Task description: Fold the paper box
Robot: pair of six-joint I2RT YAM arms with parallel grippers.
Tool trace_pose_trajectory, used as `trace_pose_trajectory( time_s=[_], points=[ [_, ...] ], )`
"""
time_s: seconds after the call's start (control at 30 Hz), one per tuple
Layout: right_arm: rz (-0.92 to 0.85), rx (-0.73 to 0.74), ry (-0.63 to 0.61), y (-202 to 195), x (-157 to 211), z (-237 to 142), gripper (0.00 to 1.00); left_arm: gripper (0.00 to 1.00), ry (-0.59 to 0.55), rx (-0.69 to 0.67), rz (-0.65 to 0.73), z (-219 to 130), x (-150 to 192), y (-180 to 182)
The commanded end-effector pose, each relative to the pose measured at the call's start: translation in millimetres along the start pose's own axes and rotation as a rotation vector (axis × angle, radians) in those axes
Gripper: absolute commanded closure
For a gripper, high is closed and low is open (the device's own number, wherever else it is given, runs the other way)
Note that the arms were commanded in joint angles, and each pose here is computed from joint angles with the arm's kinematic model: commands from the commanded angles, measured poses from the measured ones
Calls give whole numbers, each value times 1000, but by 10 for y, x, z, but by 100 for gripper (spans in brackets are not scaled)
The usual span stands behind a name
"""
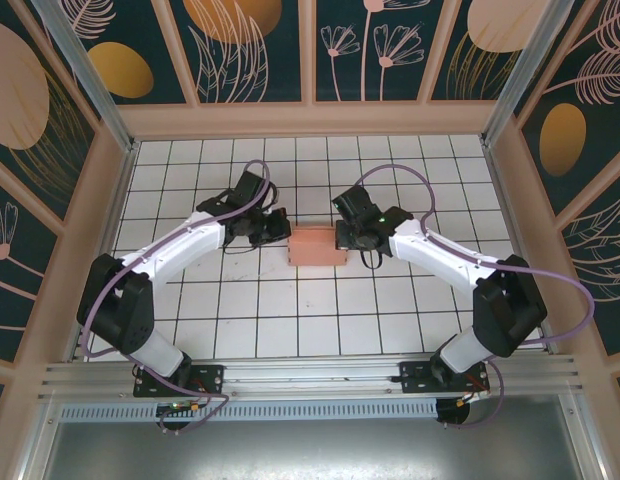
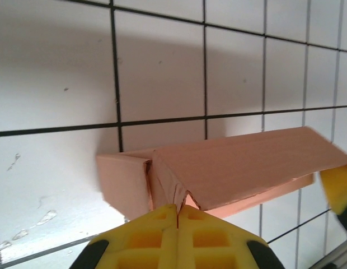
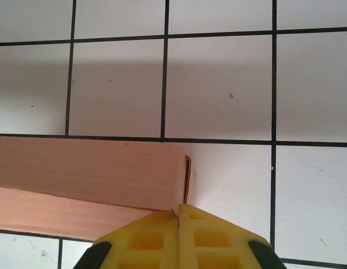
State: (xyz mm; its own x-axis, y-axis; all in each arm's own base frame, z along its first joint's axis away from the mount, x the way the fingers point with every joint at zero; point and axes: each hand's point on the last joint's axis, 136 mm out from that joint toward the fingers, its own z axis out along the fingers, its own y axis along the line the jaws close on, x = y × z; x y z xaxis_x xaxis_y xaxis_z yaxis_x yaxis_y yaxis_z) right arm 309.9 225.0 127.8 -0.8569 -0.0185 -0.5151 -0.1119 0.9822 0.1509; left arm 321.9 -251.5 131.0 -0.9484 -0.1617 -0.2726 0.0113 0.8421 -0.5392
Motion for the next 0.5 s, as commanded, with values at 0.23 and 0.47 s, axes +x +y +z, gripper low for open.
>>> trace_pose_trajectory(
  time_s=[0.23,0.47],
  points=[
    [-2,-11,18,-17,138,91,100,100,1,-37,30,98,146,246],
    [-8,-48,-8,-11,263,109,99,100,9,-45,0,146,314,402]
  ],
)
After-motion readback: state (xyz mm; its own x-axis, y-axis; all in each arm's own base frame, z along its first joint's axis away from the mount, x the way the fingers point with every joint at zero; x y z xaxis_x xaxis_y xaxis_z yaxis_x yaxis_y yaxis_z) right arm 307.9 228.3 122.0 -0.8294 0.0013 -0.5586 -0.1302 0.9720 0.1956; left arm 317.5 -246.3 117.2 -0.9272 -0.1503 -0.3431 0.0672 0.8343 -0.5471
